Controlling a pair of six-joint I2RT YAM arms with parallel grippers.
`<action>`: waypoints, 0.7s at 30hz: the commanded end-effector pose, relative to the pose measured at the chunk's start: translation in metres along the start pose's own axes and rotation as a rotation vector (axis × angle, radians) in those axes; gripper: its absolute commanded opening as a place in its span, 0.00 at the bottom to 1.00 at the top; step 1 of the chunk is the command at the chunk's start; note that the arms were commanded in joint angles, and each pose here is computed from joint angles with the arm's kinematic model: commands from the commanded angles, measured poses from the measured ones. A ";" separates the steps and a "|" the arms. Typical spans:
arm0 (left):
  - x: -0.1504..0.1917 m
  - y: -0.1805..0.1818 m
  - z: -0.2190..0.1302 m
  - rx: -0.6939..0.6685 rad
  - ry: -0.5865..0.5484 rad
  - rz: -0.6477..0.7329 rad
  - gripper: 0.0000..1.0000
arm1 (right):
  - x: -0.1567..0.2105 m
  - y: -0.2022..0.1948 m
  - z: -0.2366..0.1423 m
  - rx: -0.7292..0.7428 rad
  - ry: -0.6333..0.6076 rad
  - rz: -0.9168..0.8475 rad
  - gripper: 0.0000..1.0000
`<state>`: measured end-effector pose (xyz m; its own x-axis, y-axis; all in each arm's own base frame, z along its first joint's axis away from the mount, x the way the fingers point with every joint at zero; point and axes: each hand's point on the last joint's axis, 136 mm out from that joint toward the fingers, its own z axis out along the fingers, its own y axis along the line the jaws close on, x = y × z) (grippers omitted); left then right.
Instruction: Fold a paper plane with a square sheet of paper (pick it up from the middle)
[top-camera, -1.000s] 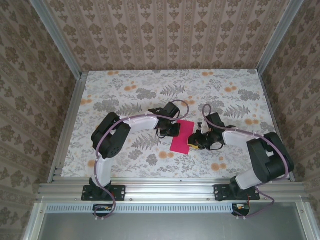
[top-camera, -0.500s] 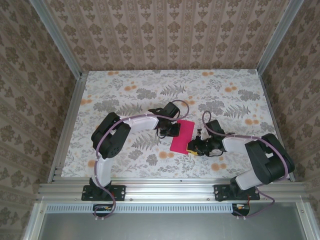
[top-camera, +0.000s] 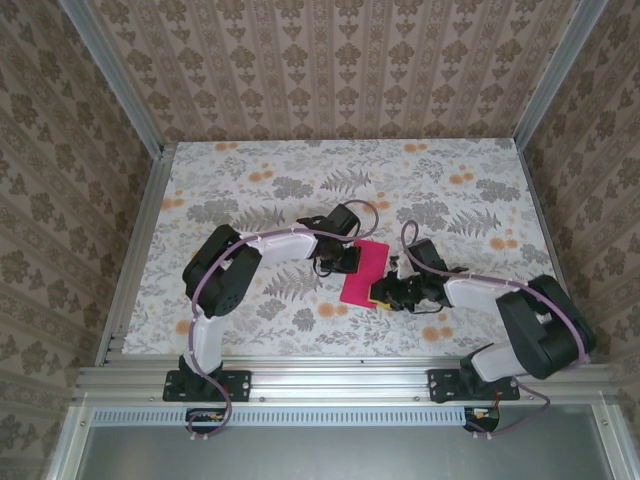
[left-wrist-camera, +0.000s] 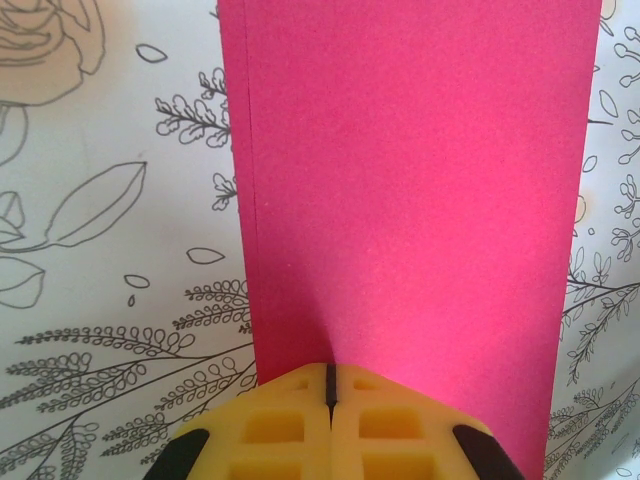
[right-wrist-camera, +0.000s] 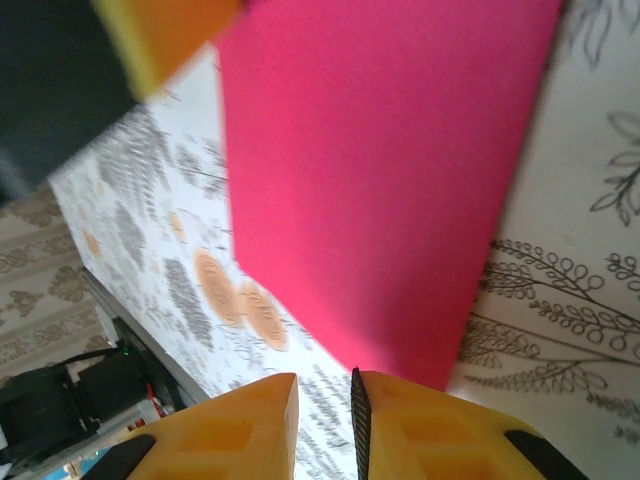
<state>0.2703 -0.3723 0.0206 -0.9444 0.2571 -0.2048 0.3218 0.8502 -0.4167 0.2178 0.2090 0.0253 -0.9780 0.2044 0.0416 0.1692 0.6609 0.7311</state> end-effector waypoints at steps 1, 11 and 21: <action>0.037 0.022 0.012 -0.087 0.121 -0.009 0.00 | 0.012 -0.012 0.011 0.029 0.066 0.040 0.23; 0.038 0.024 0.009 -0.099 0.119 -0.003 0.00 | -0.081 0.019 -0.043 0.011 -0.186 -0.034 0.26; 0.036 0.023 0.009 -0.100 0.123 -0.002 0.00 | -0.156 0.002 -0.007 -0.007 -0.202 0.041 0.24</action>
<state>0.2705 -0.3720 0.0203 -0.9437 0.2576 -0.2077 0.3232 0.8523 -0.4112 0.3613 0.1742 0.0326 -0.9289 0.3655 -0.0591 0.2025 0.6352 0.7453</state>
